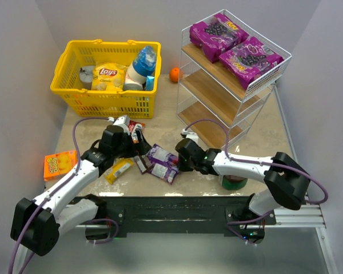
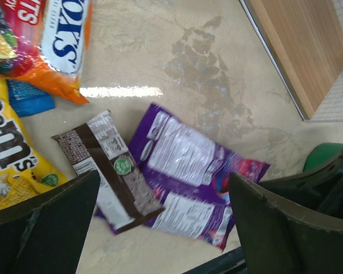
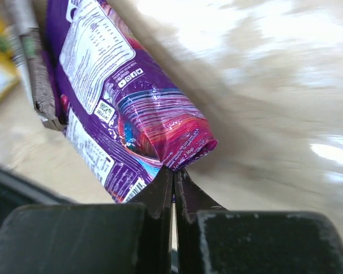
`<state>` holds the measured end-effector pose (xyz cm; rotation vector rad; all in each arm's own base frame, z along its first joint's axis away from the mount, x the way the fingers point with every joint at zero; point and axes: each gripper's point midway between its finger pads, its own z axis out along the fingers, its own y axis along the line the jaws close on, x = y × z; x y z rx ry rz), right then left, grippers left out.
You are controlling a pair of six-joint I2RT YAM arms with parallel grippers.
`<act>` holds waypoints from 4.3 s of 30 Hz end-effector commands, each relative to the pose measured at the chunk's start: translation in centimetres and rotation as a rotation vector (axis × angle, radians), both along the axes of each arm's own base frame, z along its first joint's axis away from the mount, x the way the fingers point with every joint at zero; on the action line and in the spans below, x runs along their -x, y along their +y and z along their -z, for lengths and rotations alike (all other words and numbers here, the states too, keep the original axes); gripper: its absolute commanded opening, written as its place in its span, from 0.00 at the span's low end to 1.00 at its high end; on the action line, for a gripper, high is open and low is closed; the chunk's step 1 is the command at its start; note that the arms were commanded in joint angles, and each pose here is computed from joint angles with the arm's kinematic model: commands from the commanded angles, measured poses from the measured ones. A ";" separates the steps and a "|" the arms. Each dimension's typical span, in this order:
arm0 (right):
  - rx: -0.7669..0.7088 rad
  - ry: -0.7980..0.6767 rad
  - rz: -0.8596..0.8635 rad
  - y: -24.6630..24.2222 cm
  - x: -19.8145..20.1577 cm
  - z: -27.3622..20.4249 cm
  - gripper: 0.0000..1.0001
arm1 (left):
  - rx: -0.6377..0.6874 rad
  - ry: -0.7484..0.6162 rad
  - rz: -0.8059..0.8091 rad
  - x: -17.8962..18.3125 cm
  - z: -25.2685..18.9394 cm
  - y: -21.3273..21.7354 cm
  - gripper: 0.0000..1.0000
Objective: Place and organize the candy bags onto the shelf
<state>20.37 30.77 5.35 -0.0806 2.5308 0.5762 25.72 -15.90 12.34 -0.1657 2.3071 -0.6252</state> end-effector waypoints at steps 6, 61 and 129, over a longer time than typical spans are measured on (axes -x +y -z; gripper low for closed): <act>0.304 -0.183 0.248 -9.5 -5.3 -3.7 0.60 | 0.117 -0.019 0.138 -0.7 0.5 -3.4 0.98; 0.166 -0.015 0.168 -5.3 -2.6 3.0 0.25 | 0.200 0.171 0.245 0.2 9.2 -6.3 0.81; 0.153 -0.073 0.221 -4.5 -5.0 3.0 0.30 | 0.645 0.289 -0.143 1.9 9.8 -9.0 0.35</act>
